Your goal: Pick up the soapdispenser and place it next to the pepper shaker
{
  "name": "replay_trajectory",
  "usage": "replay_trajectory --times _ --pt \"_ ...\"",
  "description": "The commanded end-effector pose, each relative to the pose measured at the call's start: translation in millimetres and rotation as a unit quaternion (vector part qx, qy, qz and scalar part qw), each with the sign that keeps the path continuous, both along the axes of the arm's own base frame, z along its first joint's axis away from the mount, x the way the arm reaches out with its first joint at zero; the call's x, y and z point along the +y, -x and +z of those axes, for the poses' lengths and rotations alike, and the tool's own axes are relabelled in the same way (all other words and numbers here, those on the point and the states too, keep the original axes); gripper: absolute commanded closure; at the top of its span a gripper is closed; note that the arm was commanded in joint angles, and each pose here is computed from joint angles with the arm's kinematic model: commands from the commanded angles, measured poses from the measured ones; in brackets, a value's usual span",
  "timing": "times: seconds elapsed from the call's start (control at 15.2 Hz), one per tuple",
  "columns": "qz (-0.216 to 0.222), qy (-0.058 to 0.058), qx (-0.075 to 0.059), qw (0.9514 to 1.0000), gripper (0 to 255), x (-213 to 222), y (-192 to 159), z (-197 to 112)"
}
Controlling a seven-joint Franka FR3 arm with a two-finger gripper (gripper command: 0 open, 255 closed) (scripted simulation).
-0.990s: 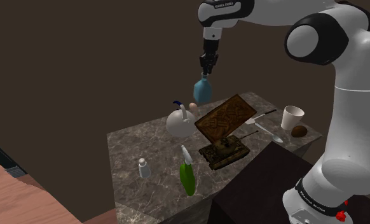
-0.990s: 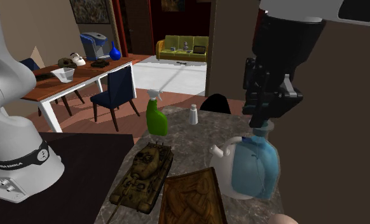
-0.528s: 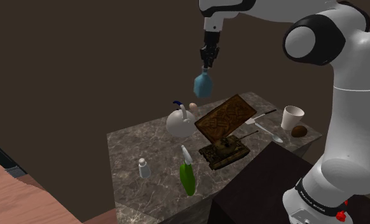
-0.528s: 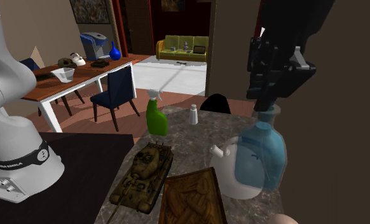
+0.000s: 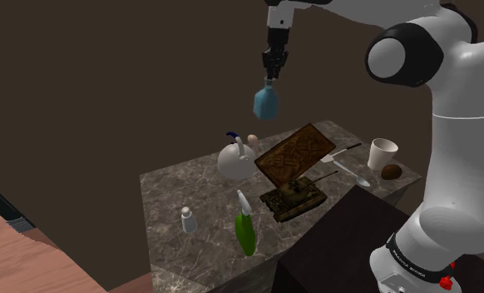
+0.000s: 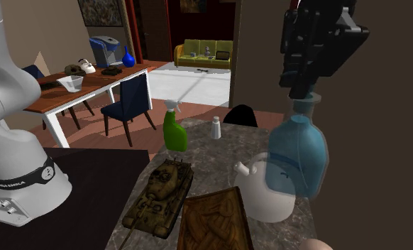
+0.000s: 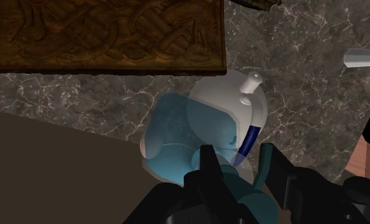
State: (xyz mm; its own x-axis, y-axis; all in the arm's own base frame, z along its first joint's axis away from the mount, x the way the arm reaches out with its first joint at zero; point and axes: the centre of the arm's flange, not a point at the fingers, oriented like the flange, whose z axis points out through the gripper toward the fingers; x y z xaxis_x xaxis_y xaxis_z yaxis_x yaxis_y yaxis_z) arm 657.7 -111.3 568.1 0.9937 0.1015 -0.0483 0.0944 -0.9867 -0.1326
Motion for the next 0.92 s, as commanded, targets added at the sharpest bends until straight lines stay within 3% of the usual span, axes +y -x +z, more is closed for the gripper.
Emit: replay_trajectory --times 0.0,0.66,0.86 --pt "0.000 0.000 0.000 1.0000 255 -0.3 -0.4 11.2" --pt "0.000 0.000 0.000 1.0000 255 -0.3 -0.3 61.3" --pt "0.000 0.000 0.000 1.0000 255 35.9 15.8 61.5"
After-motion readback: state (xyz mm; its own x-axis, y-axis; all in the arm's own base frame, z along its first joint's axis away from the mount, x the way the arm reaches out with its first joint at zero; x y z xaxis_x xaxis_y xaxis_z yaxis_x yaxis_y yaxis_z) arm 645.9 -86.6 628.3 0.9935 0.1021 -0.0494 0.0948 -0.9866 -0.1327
